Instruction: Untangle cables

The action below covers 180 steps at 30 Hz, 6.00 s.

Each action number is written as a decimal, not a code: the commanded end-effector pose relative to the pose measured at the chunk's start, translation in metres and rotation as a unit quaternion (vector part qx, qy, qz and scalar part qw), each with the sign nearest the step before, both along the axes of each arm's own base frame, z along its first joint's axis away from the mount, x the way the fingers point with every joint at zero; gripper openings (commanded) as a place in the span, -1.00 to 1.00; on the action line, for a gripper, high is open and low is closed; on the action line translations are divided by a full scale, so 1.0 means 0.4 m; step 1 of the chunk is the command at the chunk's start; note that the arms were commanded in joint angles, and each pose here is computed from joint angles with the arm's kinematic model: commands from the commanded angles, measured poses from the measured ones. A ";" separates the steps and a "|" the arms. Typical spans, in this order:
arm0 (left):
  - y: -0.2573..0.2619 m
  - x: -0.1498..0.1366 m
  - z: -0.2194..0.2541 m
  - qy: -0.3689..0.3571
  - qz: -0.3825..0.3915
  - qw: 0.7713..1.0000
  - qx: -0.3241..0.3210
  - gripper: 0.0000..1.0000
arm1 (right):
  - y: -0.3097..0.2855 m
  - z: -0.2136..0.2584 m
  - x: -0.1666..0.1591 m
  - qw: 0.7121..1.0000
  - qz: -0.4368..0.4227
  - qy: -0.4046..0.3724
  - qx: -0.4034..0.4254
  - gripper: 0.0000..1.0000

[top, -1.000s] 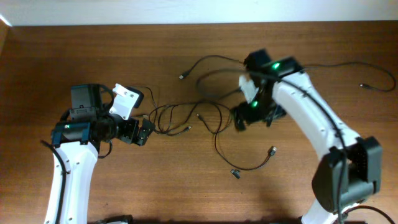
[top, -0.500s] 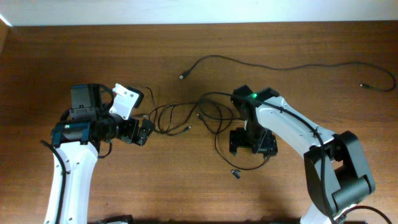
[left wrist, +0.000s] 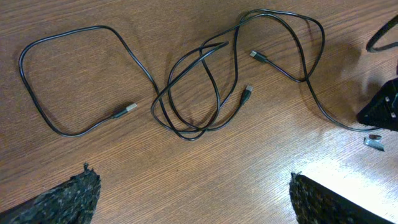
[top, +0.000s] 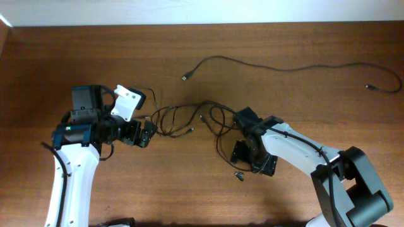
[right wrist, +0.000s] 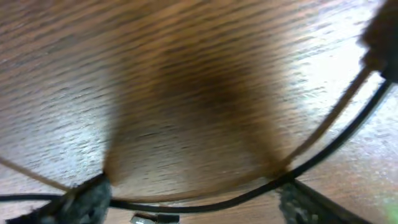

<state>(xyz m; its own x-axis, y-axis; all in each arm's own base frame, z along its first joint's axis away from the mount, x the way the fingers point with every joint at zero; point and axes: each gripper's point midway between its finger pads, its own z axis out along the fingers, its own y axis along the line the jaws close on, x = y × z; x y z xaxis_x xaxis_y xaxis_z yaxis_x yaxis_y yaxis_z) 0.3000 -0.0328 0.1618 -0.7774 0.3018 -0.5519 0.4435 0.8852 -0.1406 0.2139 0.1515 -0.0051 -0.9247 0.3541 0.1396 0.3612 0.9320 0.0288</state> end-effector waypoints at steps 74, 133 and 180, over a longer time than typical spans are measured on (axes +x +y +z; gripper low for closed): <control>-0.004 -0.008 0.003 -0.002 0.001 1.000 -0.004 0.99 | 0.001 0.734 0.266 0.872 -0.011 -0.451 0.187 -0.92; -0.343 0.064 -0.218 0.127 -0.038 0.987 -0.090 0.98 | -0.537 0.683 0.282 0.865 -0.238 -0.436 0.071 -0.92; -0.193 0.160 -0.139 0.120 0.425 0.891 -0.109 -1.00 | -0.541 0.675 0.275 0.869 -0.236 -0.430 0.062 -0.92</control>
